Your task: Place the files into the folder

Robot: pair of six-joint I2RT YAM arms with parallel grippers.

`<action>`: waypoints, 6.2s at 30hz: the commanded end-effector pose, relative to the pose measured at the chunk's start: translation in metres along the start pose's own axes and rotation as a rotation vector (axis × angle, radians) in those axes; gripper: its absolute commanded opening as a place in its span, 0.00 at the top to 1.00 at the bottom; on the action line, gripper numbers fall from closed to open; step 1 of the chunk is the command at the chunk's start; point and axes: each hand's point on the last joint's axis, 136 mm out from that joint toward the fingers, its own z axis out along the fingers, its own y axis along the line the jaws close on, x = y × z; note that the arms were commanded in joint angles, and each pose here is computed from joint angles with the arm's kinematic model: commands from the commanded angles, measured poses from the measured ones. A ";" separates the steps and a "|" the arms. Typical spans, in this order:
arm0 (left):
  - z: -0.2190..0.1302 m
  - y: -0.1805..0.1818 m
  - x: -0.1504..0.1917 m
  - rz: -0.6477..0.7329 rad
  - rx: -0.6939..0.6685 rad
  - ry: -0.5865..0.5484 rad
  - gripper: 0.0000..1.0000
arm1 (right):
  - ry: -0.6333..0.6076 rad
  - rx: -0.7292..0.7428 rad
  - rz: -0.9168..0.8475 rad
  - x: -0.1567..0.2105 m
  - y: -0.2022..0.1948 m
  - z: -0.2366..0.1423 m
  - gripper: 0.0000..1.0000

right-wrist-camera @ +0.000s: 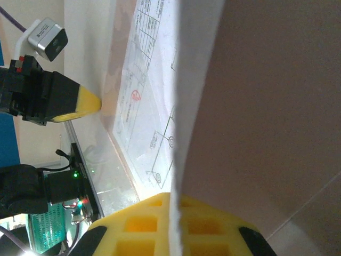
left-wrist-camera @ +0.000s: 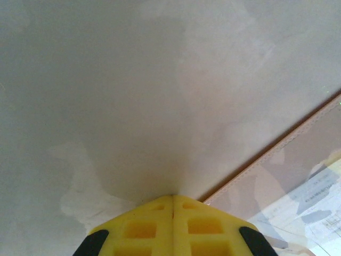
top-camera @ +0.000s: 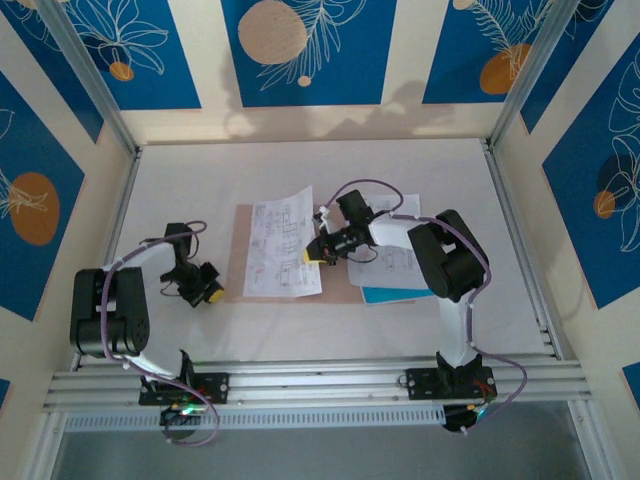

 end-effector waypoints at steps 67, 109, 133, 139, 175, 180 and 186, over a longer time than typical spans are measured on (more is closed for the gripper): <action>0.026 -0.035 0.018 0.095 0.030 0.075 1.00 | 0.030 0.061 0.132 0.013 -0.008 0.038 0.79; 0.015 -0.134 0.115 0.423 0.102 0.077 1.00 | -0.397 0.443 0.794 0.009 -0.070 -0.117 0.99; 0.088 -0.155 0.136 0.484 0.085 0.190 1.00 | -0.357 0.552 0.881 0.009 -0.089 -0.105 1.00; 0.088 -0.149 0.136 0.474 0.076 0.188 1.00 | -0.350 0.582 0.881 0.008 -0.095 -0.104 1.00; 0.091 -0.134 0.134 0.412 0.049 0.178 1.00 | -0.222 0.821 0.935 0.046 -0.143 -0.115 1.00; 0.090 -0.126 0.133 0.392 0.023 0.169 1.00 | -0.207 0.840 0.948 0.052 -0.152 -0.118 1.00; 0.093 -0.113 0.133 0.364 -0.004 0.173 1.00 | -0.179 0.859 0.965 0.059 -0.161 -0.118 1.00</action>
